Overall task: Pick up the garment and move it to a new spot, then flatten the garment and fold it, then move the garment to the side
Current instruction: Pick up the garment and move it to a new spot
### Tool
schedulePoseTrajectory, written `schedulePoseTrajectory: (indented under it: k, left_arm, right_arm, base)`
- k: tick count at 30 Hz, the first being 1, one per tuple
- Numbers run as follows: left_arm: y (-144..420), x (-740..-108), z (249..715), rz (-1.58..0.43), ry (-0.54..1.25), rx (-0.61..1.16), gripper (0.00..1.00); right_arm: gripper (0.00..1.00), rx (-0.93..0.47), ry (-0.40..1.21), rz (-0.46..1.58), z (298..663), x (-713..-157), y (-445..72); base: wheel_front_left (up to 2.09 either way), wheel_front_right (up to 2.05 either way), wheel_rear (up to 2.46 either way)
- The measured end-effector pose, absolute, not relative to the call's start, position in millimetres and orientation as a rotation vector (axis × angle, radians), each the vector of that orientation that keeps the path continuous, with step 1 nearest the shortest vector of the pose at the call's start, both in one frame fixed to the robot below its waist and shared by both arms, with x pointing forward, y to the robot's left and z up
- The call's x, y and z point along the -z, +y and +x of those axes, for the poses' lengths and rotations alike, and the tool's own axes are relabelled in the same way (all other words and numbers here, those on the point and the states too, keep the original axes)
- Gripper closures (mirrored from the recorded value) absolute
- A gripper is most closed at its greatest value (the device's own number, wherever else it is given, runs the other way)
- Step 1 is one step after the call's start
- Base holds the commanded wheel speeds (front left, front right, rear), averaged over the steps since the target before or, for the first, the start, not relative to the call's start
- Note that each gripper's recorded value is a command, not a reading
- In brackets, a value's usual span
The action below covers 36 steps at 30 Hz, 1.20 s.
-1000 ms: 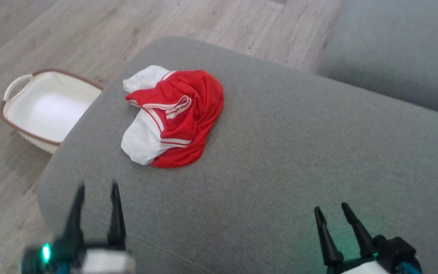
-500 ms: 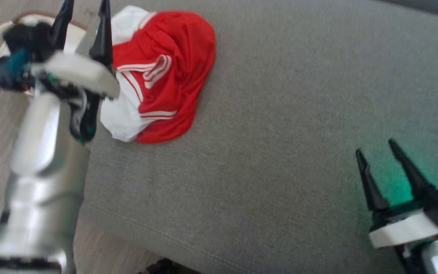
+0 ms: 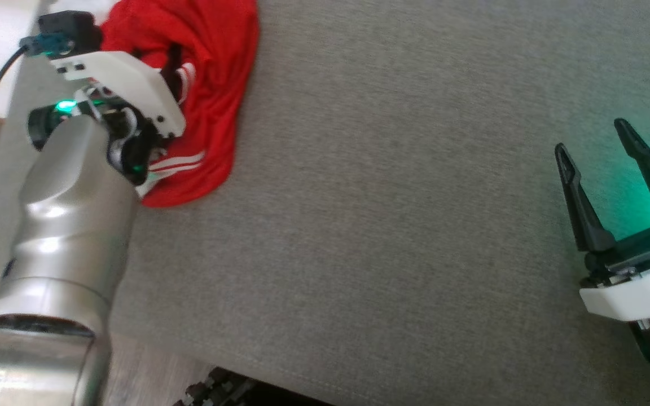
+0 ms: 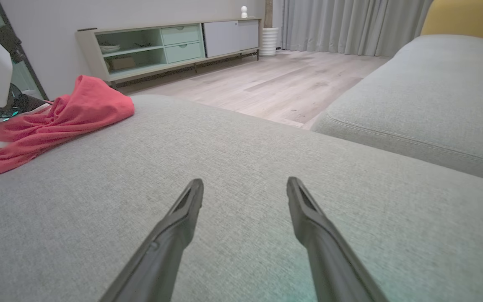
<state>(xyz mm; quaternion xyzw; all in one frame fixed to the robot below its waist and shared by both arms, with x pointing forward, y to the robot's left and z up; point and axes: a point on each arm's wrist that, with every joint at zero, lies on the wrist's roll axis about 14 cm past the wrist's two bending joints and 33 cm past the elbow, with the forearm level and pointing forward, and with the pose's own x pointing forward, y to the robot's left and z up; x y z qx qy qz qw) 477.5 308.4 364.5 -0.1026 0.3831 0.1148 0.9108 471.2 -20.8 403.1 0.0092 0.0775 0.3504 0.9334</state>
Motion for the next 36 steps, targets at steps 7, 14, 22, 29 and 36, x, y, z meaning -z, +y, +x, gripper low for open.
schedulePoseTrajectory:
  k: [7, 14, 22, 29, 36]
  left_arm:
    - [316, -366, 501, -0.115, 0.662, -0.207, 1.00]
    - [327, -452, 530, 0.064, 0.379, -0.136, 1.00]
    - [273, -561, 559, 0.204, 0.137, 0.051, 1.00]
    - [182, -617, 571, 0.278, 0.012, 0.275, 1.00]
    - [66, -655, 562, 0.300, -0.085, 0.541, 1.00]
  right_arm:
    - [0.00, -0.647, 0.175, 0.010, 472, -395, -45]
    - [0.00, -0.596, 0.110, 0.057, 459, -418, -46]
    - [0.00, -0.508, 0.033, 0.124, 428, -458, -52]
    - [0.00, -0.392, -0.007, 0.153, 401, -483, -82]
    - [0.00, -0.242, -0.091, 0.159, 372, -514, -126]
  base:
    - [0.00, 0.00, 0.00]
    - [0.00, 0.00, 0.00]
    - [0.00, 0.00, 0.00]
    - [0.00, 0.00, 0.00]
    - [0.00, 0.00, 0.00]
